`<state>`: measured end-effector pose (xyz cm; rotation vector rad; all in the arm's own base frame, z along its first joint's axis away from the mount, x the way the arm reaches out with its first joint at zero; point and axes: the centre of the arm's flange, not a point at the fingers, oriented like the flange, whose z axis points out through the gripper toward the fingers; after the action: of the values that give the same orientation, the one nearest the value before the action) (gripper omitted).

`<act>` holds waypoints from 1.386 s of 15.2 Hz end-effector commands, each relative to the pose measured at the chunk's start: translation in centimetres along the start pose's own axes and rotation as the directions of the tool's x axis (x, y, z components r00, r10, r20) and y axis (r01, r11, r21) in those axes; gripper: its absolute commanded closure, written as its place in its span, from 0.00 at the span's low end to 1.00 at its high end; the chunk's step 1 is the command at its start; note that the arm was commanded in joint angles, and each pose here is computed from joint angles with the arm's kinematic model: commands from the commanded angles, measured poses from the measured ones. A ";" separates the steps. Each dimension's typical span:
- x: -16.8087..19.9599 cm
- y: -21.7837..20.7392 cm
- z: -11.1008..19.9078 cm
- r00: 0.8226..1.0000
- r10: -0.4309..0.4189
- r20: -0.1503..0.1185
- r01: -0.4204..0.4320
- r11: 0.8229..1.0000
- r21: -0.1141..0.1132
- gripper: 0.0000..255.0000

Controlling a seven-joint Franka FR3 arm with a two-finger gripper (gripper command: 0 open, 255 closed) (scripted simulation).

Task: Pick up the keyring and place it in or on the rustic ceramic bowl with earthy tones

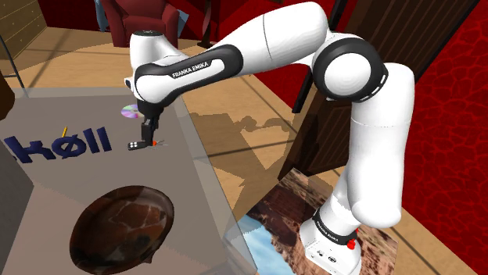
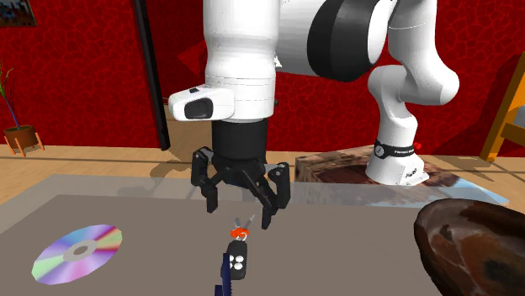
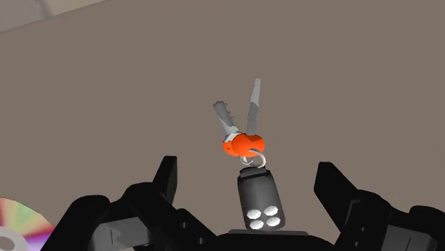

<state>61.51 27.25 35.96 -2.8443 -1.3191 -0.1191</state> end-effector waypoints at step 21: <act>0.0 -0.2 2.5 1.000 -0.001 0.000 0.001 1.000 0.000 1.00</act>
<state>61.54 27.53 33.62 -2.8424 -1.3215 -0.1243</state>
